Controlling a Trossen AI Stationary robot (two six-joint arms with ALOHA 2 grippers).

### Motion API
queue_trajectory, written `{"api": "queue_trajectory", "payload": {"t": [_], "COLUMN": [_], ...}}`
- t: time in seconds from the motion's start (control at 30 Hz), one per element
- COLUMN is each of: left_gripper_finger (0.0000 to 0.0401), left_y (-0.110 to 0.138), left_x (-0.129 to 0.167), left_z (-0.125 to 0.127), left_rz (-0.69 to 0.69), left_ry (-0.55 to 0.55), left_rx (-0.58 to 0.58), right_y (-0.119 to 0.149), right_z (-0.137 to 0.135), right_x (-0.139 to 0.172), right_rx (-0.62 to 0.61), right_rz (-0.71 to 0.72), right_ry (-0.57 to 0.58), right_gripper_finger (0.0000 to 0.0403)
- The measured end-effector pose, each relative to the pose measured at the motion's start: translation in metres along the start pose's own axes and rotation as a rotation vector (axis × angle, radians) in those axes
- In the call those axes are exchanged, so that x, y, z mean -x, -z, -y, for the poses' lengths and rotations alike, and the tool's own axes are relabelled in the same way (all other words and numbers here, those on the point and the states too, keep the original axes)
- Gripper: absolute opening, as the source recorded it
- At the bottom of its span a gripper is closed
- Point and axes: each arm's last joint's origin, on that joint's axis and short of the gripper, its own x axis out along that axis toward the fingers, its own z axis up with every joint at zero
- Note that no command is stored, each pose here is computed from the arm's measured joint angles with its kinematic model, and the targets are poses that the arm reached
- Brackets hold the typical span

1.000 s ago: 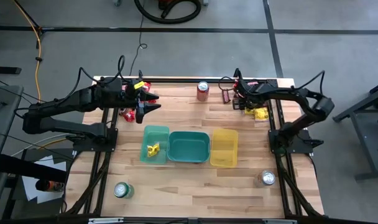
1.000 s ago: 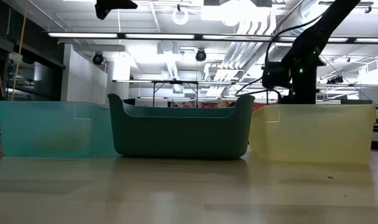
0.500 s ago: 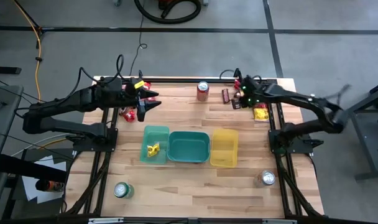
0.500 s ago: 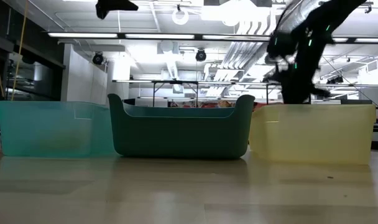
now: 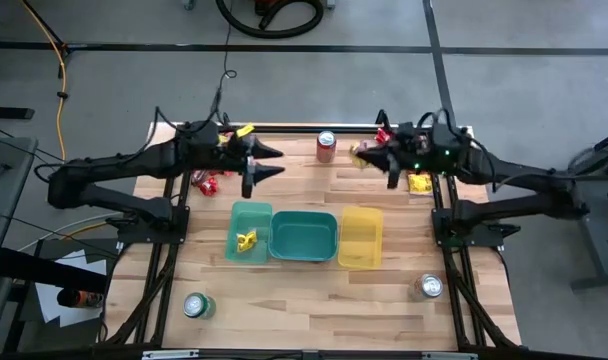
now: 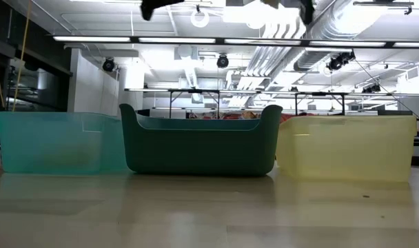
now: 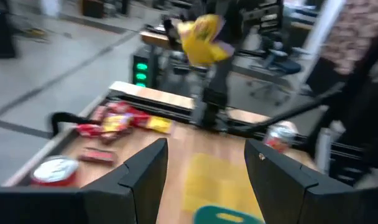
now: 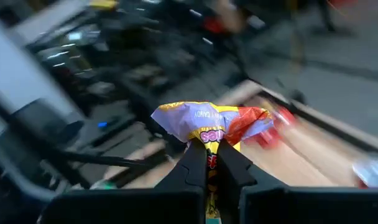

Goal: Sort candy
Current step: Put the yellow candy into the light green bin

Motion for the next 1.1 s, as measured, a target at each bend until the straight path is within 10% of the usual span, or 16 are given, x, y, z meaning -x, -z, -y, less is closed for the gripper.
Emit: {"api": "queue_trajectory", "payload": {"t": [0.3,1.1], "left_gripper_finger": [0.0199,0.0199], "left_y": [-0.002,-0.005], "left_x": [-0.025,-0.032], "left_z": [0.015,0.025], "left_rz": [0.079,0.173], "left_ry": [0.197,0.191], "left_rx": [0.055,-0.010], "right_y": [0.030,0.043], "right_z": [-0.044,-0.053], "right_x": [-0.067,-0.094], "right_rx": [0.304,0.254], "right_rz": [0.141,0.271], "right_ry": [-0.184,-0.269], "right_gripper_finger": [0.0001,0.0000]}}
